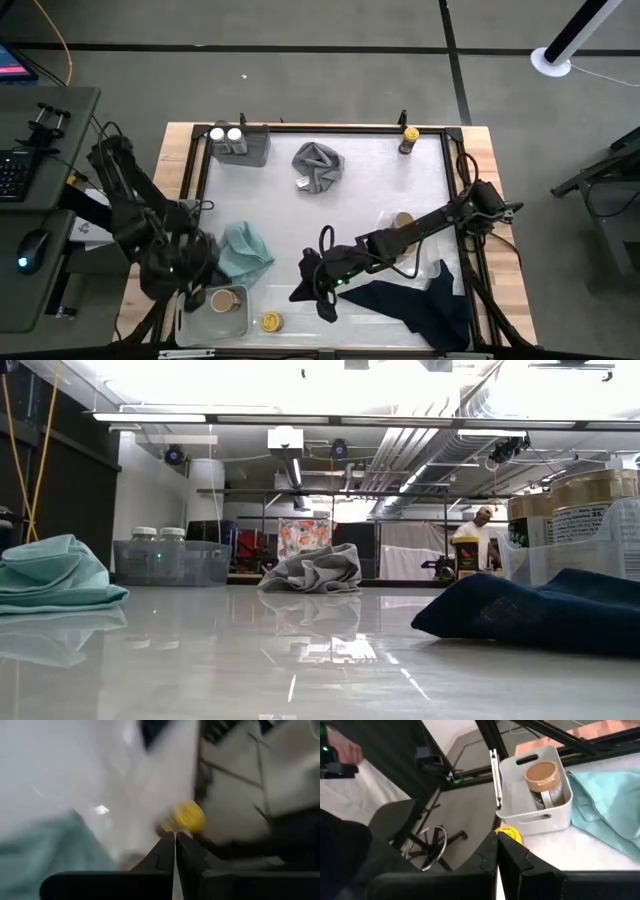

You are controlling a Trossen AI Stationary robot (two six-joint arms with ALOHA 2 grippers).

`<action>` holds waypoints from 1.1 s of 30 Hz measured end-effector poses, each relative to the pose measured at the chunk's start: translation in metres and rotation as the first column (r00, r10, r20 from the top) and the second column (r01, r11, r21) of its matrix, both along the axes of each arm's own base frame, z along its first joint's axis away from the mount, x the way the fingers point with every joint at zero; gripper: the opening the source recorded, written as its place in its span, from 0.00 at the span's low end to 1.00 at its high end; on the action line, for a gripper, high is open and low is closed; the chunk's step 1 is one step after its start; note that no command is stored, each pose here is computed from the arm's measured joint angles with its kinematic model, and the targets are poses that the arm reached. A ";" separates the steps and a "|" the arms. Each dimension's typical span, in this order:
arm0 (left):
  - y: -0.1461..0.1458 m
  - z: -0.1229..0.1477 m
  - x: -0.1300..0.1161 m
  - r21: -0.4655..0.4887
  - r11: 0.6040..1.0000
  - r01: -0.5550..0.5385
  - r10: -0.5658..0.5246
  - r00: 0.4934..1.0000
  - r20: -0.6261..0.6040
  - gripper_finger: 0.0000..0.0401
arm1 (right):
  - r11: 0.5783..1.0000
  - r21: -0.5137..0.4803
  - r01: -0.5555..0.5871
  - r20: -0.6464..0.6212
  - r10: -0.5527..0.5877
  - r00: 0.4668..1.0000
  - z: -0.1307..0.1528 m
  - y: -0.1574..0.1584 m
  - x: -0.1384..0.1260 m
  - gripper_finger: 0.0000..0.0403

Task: Sort spices by type
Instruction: Put the brown seasoning bottle into the transparent bin

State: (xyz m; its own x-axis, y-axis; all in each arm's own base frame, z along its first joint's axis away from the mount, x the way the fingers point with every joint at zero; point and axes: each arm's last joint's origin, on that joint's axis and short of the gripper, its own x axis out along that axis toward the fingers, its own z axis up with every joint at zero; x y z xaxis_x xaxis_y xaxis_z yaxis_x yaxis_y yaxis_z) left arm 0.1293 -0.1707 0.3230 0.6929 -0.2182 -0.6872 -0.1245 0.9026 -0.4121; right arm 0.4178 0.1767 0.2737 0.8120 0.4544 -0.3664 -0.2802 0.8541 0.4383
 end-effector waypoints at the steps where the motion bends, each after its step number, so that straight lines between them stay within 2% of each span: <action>1: -0.006 -0.002 -0.001 -0.033 0.999 0.022 -0.023 0.999 -0.028 0.03 | 1.000 -0.009 -0.001 -0.010 0.001 1.000 -0.001 0.000 0.000 0.00; 4: -0.019 -0.009 -0.002 -0.096 0.992 0.077 -0.088 0.989 -0.116 0.09 | 1.000 -0.030 -0.005 -0.048 0.003 0.999 -0.005 -0.001 -0.002 0.00; 8: -0.029 -0.019 -0.002 -0.130 0.984 0.123 -0.149 0.964 -0.220 0.24 | 0.999 -0.046 -0.002 -0.088 -0.002 0.996 -0.006 -0.005 -0.004 0.00; 17: -0.031 -0.027 0.008 -0.108 0.985 0.138 -0.162 0.951 -0.263 0.67 | 0.995 -0.096 0.025 -0.123 -0.037 0.992 -0.001 -0.013 -0.010 0.00; 21: -0.028 -0.031 0.010 -0.069 0.981 0.182 -0.195 0.936 -0.293 0.80 | 0.993 -0.113 0.040 -0.142 -0.056 0.988 -0.002 -0.016 -0.011 0.00; 25: -0.028 -0.041 0.010 -0.003 0.981 0.192 -0.179 0.913 -0.367 0.87 | 0.990 -0.132 0.053 -0.162 -0.074 0.984 -0.004 -0.018 -0.012 0.00; 33: -0.043 -0.069 0.020 0.089 0.975 0.205 -0.145 0.881 -0.450 0.88 | 0.985 -0.156 0.071 -0.188 -0.100 0.977 -0.006 -0.021 -0.013 0.00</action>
